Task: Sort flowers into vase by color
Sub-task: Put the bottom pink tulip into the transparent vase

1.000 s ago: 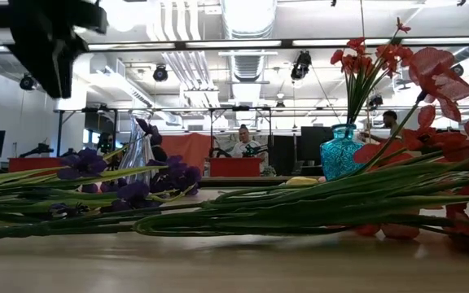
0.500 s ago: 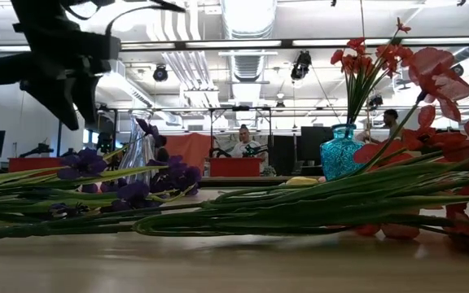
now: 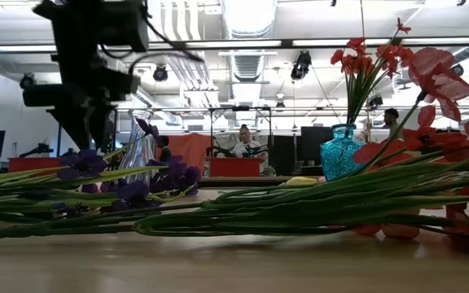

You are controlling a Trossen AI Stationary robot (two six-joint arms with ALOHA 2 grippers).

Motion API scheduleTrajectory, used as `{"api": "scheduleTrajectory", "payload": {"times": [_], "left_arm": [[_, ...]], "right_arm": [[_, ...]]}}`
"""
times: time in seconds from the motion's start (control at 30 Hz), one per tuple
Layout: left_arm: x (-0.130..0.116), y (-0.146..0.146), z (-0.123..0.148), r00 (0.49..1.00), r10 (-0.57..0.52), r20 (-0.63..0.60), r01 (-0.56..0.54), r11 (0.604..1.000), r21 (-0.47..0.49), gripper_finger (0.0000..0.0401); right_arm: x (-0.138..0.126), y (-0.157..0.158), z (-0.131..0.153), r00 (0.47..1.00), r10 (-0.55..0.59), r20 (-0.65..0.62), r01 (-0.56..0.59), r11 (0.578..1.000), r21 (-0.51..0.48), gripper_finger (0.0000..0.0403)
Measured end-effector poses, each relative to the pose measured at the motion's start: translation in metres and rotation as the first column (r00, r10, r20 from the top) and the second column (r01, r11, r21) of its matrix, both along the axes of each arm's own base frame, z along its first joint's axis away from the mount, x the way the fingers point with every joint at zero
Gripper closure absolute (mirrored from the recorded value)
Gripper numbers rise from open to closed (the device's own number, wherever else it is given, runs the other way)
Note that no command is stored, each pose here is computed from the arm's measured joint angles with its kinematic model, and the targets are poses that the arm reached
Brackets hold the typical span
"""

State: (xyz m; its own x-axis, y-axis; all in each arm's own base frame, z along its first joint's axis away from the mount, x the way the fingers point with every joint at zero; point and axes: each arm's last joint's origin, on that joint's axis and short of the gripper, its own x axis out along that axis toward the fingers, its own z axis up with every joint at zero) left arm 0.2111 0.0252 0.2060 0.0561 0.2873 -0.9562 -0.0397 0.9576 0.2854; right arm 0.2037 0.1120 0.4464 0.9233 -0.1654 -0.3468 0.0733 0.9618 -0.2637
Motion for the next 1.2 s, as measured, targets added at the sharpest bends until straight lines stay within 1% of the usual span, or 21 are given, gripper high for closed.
{"api": "scheduleTrajectory", "payload": {"times": [0.1, 0.17, 0.4, 0.57, 0.67, 0.8, 0.93, 1.03, 1.2], "left_arm": [[0.001, 0.012, -0.007, 0.999, -0.003, -0.052, 0.001, 0.999, -0.043, 0.0194], [0.001, 0.019, -0.012, 0.994, -0.02, -0.106, 0.014, 0.999, -0.052, 0.0194], [-0.007, 0.039, -0.042, 0.961, -0.055, -0.272, 0.027, 0.994, -0.106, 0.0194], [-0.007, 0.045, -0.058, 0.953, -0.095, -0.286, 0.064, 0.991, -0.116, 0.0197], [-0.006, 0.049, -0.061, 0.958, -0.102, -0.27, 0.075, 0.991, -0.108, 0.0207], [-0.005, 0.054, -0.062, 0.963, -0.103, -0.249, 0.081, 0.992, -0.1, 0.0228], [-0.006, 0.058, -0.064, 0.96, -0.104, -0.258, 0.078, 0.991, -0.107, 0.0261], [-0.005, 0.059, -0.069, 0.961, -0.103, -0.256, 0.067, 0.987, -0.145, 0.0287], [-0.003, 0.059, -0.078, 0.949, -0.115, -0.294, 0.066, 0.983, -0.172, 0.0331]], "right_arm": [[-0.001, 0.0, 0.0, 1.0, 0.001, 0.001, -0.001, 1.0, -0.003, 0.0332], [-0.001, 0.0, 0.0, 1.0, 0.002, 0.0, -0.002, 1.0, -0.004, 0.0332], [-0.001, 0.0, 0.0, 1.0, 0.002, 0.0, -0.002, 1.0, -0.006, 0.0332], [-0.001, -0.001, 0.0, 1.0, 0.002, -0.001, -0.002, 1.0, -0.006, 0.0332], [-0.001, -0.001, 0.0, 1.0, 0.002, -0.001, -0.002, 1.0, -0.006, 0.0332], [-0.001, -0.001, 0.0, 1.0, 0.001, -0.001, -0.001, 1.0, -0.007, 0.0332], [-0.001, -0.001, 0.0, 1.0, 0.002, -0.001, -0.002, 1.0, -0.007, 0.0332], [-0.001, -0.001, 0.0, 1.0, 0.002, -0.001, -0.002, 1.0, -0.007, 0.0332], [-0.001, -0.001, 0.0, 1.0, 0.002, -0.001, -0.002, 1.0, -0.007, 0.0332]]}}
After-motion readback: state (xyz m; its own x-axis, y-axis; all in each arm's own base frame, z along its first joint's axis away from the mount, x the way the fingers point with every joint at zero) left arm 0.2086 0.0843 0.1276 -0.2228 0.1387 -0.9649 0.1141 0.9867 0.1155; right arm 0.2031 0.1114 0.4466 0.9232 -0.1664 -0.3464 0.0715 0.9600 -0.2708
